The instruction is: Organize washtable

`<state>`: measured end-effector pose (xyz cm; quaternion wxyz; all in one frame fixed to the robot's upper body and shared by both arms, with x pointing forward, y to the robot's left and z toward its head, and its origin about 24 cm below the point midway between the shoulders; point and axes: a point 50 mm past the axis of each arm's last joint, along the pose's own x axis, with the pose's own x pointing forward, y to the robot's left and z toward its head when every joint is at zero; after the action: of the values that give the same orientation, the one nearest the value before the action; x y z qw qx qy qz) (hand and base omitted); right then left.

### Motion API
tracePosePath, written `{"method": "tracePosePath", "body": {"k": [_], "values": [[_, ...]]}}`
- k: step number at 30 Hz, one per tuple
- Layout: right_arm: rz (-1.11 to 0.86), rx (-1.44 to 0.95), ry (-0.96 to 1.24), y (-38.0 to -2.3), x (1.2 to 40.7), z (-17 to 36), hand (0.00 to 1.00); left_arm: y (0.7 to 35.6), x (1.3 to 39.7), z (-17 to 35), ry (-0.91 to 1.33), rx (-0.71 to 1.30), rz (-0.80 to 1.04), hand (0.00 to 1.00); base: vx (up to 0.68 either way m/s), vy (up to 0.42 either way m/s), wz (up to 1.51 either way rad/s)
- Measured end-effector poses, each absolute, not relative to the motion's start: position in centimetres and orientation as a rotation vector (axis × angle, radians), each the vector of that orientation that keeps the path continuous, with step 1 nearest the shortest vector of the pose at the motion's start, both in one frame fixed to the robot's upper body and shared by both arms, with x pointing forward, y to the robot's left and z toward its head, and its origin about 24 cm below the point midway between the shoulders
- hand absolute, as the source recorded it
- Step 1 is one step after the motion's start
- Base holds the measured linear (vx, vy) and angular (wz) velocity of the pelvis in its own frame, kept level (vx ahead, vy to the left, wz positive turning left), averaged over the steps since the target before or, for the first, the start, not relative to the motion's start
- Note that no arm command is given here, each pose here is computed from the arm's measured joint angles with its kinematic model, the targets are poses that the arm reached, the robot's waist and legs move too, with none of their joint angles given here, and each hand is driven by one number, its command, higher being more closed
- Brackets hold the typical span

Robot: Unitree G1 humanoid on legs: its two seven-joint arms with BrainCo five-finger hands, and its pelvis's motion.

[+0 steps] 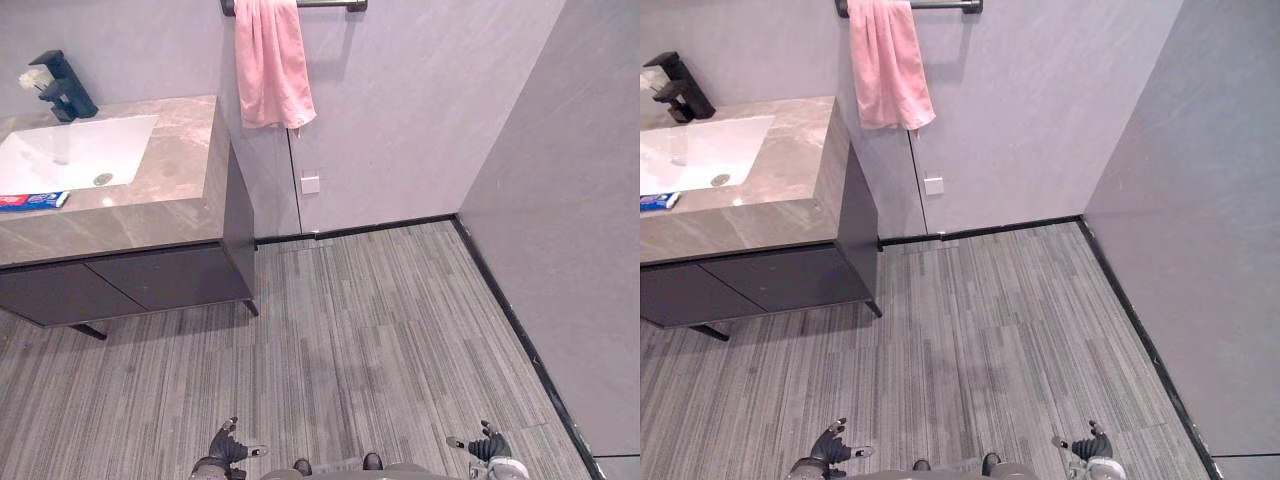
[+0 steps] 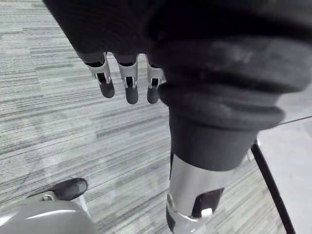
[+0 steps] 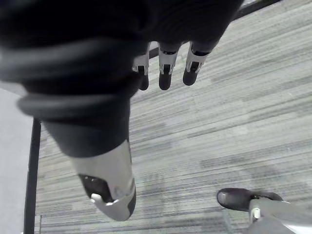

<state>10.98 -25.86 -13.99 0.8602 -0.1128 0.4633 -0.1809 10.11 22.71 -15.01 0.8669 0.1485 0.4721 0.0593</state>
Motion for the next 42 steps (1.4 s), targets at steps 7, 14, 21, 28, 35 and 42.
{"method": "tracePosePath", "body": {"k": [7, 14, 21, 28, 35, 42], "values": [[-0.384, -0.22, 0.932, -25.8, 12.0, -13.6, 0.0, 23.0, 10.0, -14.9, 0.974, 0.252, 0.184, 0.0, -0.04, -0.018, 0.01], [-0.423, -0.159, 0.935, -25.8, 11.6, -13.7, 0.0, 22.4, 9.8, -15.1, 0.98, 0.21, 0.202, 0.0, -0.09, -0.019, 0.06], [-0.429, -0.133, 0.95, -25.4, 11.1, -14.0, 0.0, 22.4, 9.1, -15.3, 0.996, 0.214, 0.212, 0.0, -0.03, -0.008, 0.02], [-0.436, -0.106, 0.947, -25.1, 11.3, -14.1, 0.0, 22.4, 9.3, -15.2, 0.991, 0.214, 0.213, 0.0, 0.04, 0.007, -0.09], [-0.422, -0.078, 0.911, -24.3, 12.9, -13.8, 0.0, 22.4, 9.6, -15.1, 0.983, 0.213, 0.212, 0.0, 0.04, 0.004, -0.14], [-0.412, -0.058, 0.9, -23.6, 13.5, -13.8, 0.0, 22.2, 9.8, -15.1, 0.976, 0.199, 0.212, 0.0, 0.02, 0.048, -0.24]]}}
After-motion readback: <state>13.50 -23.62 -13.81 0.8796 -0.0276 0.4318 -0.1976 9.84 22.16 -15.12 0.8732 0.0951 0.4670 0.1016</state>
